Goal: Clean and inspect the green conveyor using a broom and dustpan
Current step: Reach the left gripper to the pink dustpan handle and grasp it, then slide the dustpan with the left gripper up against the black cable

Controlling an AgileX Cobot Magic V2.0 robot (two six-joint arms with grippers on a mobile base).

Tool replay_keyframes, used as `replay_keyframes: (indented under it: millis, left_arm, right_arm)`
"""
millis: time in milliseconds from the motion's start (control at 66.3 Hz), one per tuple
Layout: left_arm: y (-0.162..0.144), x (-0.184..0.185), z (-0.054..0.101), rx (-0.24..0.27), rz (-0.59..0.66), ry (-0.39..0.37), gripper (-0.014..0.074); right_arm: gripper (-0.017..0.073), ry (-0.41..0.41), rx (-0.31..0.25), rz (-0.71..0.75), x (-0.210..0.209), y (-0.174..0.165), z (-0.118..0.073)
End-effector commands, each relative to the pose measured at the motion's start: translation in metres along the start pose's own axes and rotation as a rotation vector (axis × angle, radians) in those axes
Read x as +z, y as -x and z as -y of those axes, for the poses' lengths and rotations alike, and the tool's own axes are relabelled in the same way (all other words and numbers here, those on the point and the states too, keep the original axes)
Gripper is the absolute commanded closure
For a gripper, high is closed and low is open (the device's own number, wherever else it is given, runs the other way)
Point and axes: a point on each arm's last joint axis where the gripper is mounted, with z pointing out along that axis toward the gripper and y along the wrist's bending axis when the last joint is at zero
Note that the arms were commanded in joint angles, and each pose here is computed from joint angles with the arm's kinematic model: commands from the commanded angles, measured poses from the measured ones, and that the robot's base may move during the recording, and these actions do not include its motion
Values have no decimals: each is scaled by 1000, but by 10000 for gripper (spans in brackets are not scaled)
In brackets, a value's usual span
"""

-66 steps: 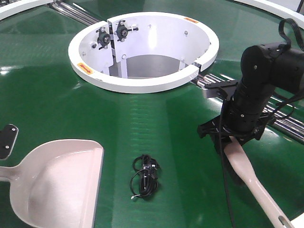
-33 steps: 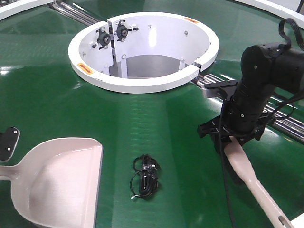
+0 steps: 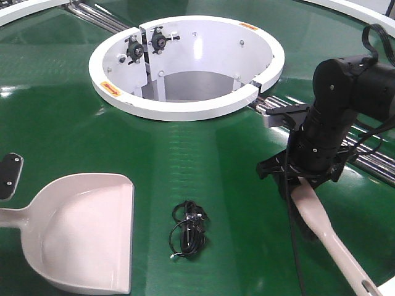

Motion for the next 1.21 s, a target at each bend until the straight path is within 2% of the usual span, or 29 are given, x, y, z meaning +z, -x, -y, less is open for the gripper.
replay_keyframes:
  millis: [0, 407, 905, 1191]
  left_arm:
    - [-1, -23, 6, -23, 20, 55, 618]
    - [27, -27, 9, -42, 65, 53, 617]
    - [44, -32, 13, 8, 71, 67, 617]
    - [47, -33, 13, 20, 71, 71, 617]
  right_arm:
    - [569, -6, -2, 28, -24, -6, 2]
    - [569, -6, -1, 28, -24, -6, 2]
    - [569, -6, -1, 28, -24, -6, 2]
    - [569, -6, -2, 27, -24, -6, 2]
